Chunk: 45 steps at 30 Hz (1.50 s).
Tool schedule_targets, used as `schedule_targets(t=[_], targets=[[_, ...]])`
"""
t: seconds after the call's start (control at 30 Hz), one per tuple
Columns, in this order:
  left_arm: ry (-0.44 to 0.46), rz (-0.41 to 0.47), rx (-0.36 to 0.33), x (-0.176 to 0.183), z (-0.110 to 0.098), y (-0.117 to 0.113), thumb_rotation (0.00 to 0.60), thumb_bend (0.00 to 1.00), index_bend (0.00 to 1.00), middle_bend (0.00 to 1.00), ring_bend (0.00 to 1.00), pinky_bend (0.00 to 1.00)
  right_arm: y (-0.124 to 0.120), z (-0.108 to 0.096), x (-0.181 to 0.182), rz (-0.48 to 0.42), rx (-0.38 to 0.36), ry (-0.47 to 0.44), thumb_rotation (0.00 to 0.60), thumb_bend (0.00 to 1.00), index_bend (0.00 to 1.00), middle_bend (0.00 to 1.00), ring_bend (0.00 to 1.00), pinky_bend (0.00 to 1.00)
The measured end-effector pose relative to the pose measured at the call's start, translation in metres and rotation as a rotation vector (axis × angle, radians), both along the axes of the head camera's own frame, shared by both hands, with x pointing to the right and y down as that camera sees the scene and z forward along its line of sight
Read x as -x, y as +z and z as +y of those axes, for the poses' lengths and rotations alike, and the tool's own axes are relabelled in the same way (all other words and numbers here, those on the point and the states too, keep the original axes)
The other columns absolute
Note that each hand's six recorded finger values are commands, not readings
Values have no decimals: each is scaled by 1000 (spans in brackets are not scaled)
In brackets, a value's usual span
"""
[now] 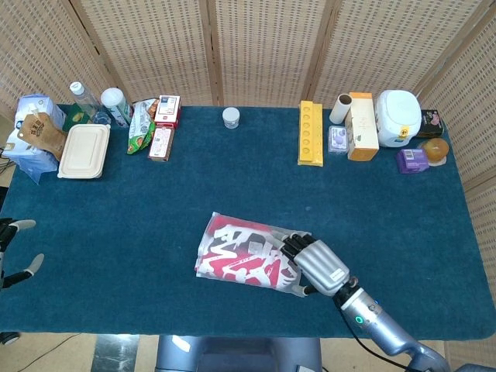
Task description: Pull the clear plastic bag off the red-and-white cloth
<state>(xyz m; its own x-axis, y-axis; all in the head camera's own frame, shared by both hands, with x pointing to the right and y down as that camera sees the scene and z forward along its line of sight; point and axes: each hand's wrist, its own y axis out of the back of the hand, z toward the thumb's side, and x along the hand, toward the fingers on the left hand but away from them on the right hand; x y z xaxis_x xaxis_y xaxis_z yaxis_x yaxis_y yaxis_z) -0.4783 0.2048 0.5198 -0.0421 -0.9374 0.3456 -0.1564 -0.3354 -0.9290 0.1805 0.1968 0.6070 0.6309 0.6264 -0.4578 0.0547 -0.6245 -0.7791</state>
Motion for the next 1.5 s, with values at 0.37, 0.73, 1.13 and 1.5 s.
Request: schedule_targets(t=[0.37,0.73,1.13,1.5], targets=[[-10,1,3,8,0,1,592,237,283,317,206,260,28,8,50,90,6,-67,600,37,0,34,119,191],[-15,4,10,9,0,4,588,238,284,317,206,260,46,-20,48,224,-127,-90,600,37,0,42,119,174],[-19,6,9,10,0,4,591,238,283,317,206,260,54,-56,38,338,-140,-135,600,37,0,52,121,146],[-33,4,3,16,4,3,588,238,283,317,206,260,42,-63,67,334,-37,-237,600,36,0,53,122,141]])
